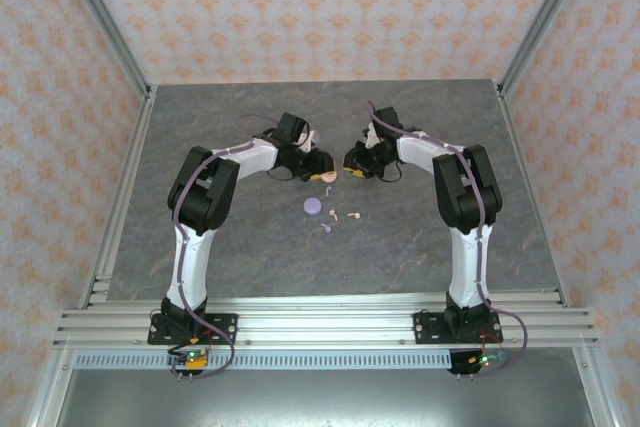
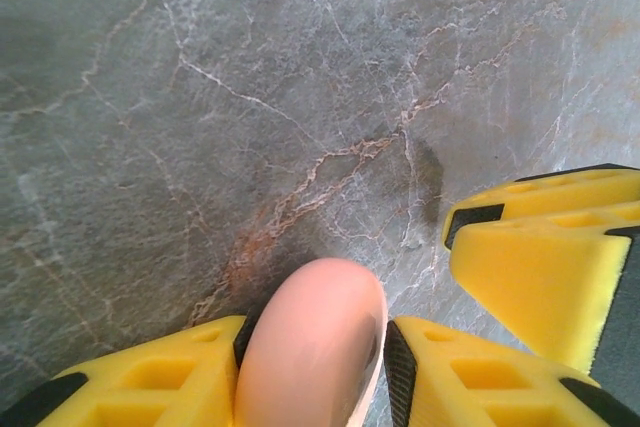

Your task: Insert the wireless bluetooth earbuds into the charging case

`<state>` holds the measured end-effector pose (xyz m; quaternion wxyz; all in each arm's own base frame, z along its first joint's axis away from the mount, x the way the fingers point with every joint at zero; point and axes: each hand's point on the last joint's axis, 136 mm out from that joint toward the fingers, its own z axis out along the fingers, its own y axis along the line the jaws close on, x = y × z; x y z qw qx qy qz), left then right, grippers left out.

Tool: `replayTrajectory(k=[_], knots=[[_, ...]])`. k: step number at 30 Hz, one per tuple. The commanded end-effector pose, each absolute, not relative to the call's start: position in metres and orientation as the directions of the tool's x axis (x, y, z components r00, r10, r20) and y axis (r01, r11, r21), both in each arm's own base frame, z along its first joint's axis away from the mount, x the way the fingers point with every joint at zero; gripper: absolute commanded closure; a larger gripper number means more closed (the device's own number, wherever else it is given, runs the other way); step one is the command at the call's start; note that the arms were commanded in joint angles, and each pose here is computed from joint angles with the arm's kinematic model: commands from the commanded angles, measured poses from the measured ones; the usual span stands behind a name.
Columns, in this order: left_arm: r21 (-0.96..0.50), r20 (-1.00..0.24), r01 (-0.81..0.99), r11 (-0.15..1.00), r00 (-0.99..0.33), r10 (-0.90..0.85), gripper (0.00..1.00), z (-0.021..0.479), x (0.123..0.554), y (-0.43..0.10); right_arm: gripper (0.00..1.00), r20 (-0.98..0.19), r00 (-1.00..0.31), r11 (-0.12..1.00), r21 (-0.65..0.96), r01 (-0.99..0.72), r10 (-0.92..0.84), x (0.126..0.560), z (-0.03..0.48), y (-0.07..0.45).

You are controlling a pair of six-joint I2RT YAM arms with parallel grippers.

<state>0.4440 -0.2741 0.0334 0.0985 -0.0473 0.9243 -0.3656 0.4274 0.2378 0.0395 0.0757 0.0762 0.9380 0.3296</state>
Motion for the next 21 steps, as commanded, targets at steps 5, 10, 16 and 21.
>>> replayTrajectory(k=[5,10,16,21], knots=[[-0.668,-0.193,0.005,0.744,-0.967,-0.167,0.59,0.056,0.450,-0.263,0.71,-0.086,-0.978,0.788,0.608,0.097,0.187,0.426,0.035,0.233],[-0.675,-0.191,0.005,0.737,-0.967,-0.169,0.63,0.056,0.450,-0.265,0.71,-0.084,-0.979,0.787,0.610,0.096,0.185,0.425,0.035,0.233],[-0.721,-0.189,0.013,0.693,-0.966,-0.178,0.80,0.063,0.451,-0.273,0.71,-0.092,-0.979,0.774,0.627,0.083,0.179,0.425,0.040,0.236],[-0.740,-0.201,0.031,0.672,-0.964,-0.176,0.81,0.071,0.453,-0.277,0.71,-0.118,-0.978,0.734,0.677,0.046,0.170,0.425,0.054,0.242]])
